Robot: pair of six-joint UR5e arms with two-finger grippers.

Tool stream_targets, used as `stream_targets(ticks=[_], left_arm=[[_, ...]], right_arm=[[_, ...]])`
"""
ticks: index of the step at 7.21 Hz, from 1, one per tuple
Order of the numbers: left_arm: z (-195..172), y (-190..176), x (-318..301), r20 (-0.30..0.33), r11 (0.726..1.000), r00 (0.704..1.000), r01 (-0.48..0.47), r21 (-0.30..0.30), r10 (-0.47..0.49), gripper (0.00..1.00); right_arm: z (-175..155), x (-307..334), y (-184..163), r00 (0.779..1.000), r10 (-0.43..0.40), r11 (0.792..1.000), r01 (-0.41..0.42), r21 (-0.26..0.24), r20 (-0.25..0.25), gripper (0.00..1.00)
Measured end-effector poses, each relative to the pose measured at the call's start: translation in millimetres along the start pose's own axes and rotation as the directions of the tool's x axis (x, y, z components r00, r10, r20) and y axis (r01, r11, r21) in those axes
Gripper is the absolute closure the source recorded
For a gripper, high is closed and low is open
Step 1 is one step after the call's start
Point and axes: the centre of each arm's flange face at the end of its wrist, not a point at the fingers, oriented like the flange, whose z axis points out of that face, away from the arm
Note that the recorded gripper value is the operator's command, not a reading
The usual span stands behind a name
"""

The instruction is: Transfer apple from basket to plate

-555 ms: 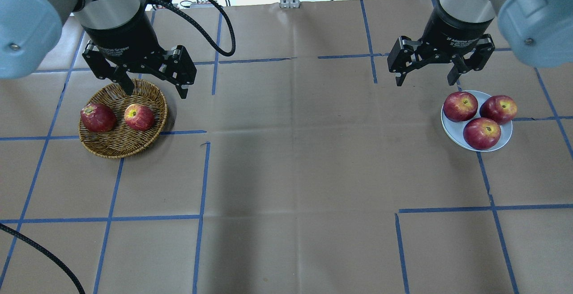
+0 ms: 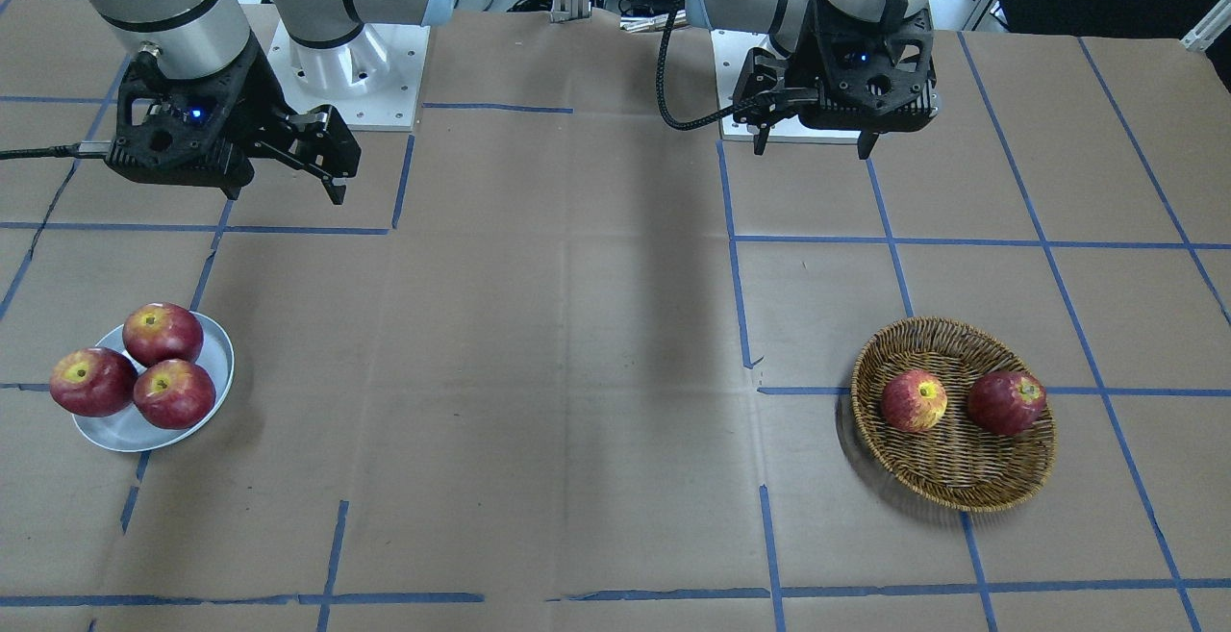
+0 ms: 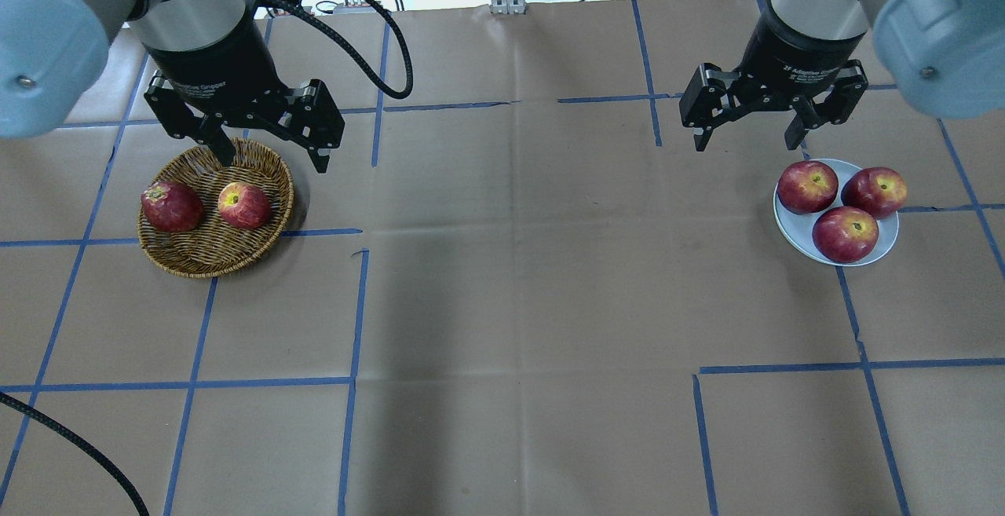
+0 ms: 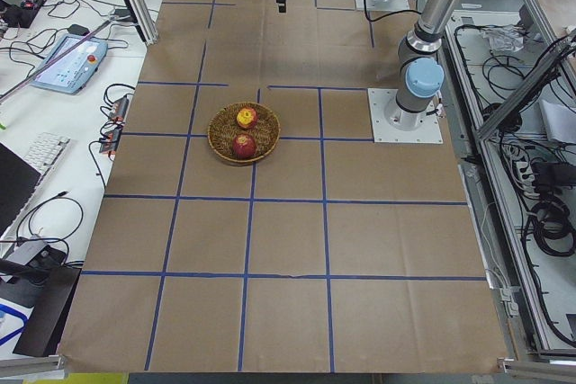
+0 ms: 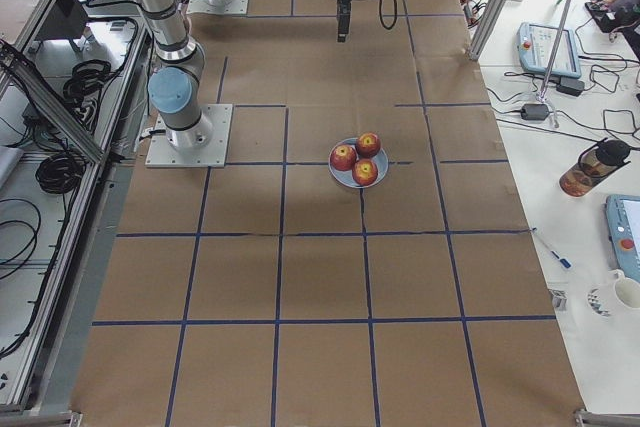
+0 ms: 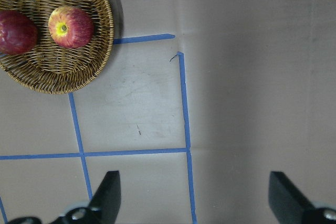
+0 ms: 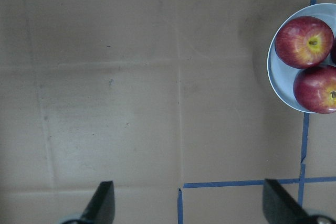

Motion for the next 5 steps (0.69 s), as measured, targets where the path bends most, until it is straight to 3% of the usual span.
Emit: stream_targets(ticks=[5], left_arm=[[2.1,-6.3,-0.1,-0.001,1.0,1.0,-0.006,0.0,0.006,0.01]], right_arm=[[0.0,0.0,0.0,1.0,-0.001,1.0,0.001,0.0,0.0,0.0]])
